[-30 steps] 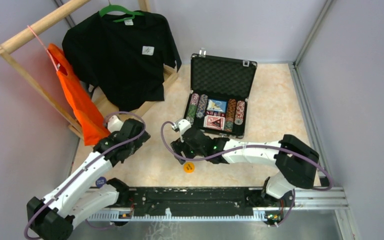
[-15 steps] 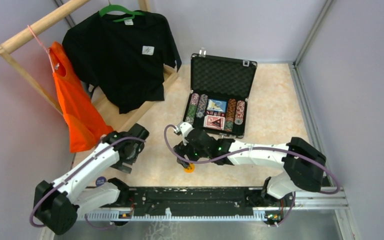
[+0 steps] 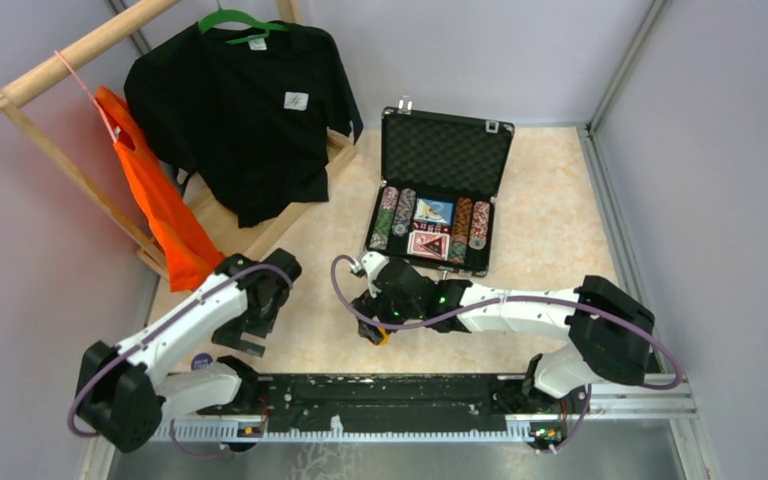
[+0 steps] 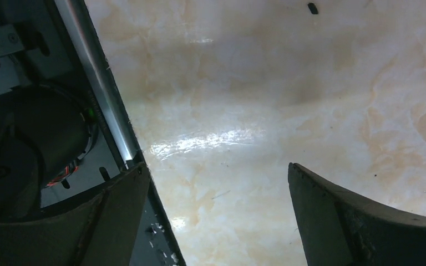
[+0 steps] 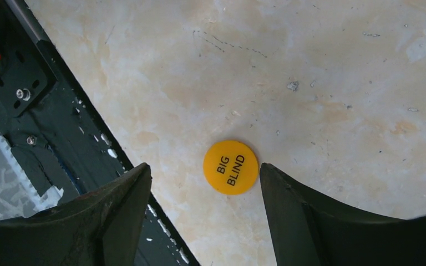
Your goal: Pack up texas hold em set
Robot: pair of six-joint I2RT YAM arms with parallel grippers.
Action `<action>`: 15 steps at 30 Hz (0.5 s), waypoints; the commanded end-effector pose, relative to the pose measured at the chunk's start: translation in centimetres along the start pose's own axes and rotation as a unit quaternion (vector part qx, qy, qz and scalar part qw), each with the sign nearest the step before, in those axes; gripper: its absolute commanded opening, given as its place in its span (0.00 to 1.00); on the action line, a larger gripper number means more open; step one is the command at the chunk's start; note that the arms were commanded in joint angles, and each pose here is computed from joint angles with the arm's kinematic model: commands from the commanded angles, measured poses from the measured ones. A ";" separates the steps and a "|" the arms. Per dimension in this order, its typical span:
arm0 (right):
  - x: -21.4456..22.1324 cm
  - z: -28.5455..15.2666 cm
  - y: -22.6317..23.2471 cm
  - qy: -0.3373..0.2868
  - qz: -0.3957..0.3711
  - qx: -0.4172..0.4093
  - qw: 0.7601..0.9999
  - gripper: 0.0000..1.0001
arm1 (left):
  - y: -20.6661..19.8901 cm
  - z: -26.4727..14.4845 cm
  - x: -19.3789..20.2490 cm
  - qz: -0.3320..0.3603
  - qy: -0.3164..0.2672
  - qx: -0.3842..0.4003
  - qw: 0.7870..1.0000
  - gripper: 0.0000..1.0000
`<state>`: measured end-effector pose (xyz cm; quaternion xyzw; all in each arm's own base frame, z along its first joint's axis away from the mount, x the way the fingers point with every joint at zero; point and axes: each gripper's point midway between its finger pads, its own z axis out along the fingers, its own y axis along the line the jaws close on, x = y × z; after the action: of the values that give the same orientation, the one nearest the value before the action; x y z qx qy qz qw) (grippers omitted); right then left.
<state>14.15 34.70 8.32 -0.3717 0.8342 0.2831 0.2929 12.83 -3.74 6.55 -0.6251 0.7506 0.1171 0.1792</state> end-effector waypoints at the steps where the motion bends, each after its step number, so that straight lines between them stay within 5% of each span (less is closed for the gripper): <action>1: -1.4 -0.1 0.2 -0.019 0.003 -0.001 1.000 0.73 | -0.5 -1.7 -0.5 0.077 -0.011 -0.026 0.997 0.99; 9: -9.3 2.1 -0.2 -0.086 0.088 -0.073 0.990 0.73 | -0.2 -3.1 -0.6 0.125 0.014 0.018 0.992 0.99; 15: -9.8 5.8 0.6 -0.042 0.099 -0.101 0.989 0.73 | 0.4 -2.4 -2.7 0.148 -0.029 0.049 0.987 0.99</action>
<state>21.23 40.00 9.55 -0.2904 0.8465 0.3499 0.2769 13.91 -4.60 10.04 -0.5296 0.8220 0.0756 0.1955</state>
